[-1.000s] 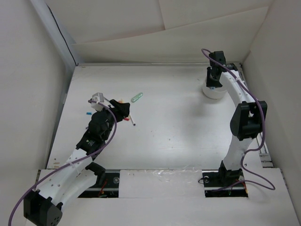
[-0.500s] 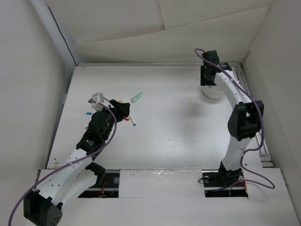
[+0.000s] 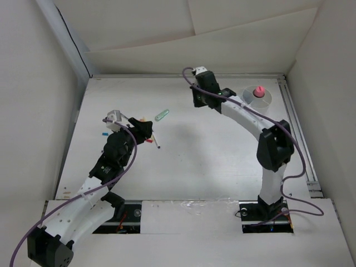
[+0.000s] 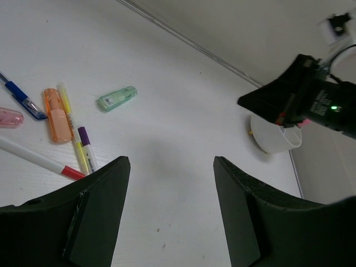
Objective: Sort the stationery into containers
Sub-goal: Move the pen to the center of the board.
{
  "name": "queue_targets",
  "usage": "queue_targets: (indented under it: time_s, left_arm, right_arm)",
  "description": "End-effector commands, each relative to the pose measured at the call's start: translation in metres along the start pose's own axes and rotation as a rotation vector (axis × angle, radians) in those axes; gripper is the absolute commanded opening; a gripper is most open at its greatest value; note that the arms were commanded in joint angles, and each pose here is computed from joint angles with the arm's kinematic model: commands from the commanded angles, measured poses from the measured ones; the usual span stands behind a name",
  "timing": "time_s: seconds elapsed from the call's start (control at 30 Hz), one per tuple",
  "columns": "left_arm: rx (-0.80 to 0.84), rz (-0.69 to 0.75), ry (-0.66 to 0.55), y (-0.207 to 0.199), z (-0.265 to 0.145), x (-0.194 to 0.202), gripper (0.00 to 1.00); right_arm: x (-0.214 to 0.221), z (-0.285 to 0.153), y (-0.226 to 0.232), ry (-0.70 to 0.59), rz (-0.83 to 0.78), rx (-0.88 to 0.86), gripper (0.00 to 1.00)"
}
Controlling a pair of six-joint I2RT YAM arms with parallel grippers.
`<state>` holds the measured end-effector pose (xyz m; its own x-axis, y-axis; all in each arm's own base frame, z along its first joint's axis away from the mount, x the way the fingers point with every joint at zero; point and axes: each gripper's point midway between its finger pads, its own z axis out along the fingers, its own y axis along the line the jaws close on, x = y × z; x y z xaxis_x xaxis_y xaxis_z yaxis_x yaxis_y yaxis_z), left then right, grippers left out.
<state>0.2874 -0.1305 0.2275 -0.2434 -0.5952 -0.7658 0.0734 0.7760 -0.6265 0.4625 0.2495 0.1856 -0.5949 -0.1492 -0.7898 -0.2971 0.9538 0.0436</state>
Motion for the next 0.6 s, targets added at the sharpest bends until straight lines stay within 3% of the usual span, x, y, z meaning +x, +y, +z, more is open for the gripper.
queue_targets:
  time_s: [0.0, 0.07, 0.1, 0.2, 0.33, 0.57]
  left_arm:
    - [0.026, -0.024, -0.076, -0.010, -0.005, -0.023, 0.58]
    - [0.019, -0.025, -0.084, -0.008, -0.007, -0.025, 0.57]
    - [0.011, -0.026, -0.091, -0.007, -0.007, -0.026, 0.57]
    - [0.018, -0.042, -0.115, -0.009, -0.013, -0.033, 0.57]
    - [0.028, -0.047, -0.127, -0.007, -0.018, -0.034, 0.57]
    - [0.035, -0.047, -0.121, -0.009, -0.018, -0.033, 0.57]
  right_arm:
    - [-0.010, 0.034, 0.051, -0.063, 0.029, -0.102, 0.20]
    - [-0.013, 0.041, 0.081, -0.079, 0.020, -0.136, 0.32]
    - [-0.001, 0.054, 0.091, -0.050, 0.034, -0.142, 0.44]
    - [0.008, 0.073, 0.116, -0.043, 0.064, -0.168, 0.66]
    - [0.024, 0.092, 0.146, -0.023, 0.083, -0.204, 0.74]
    - [0.041, 0.121, 0.169, 0.014, 0.100, -0.228, 0.75]
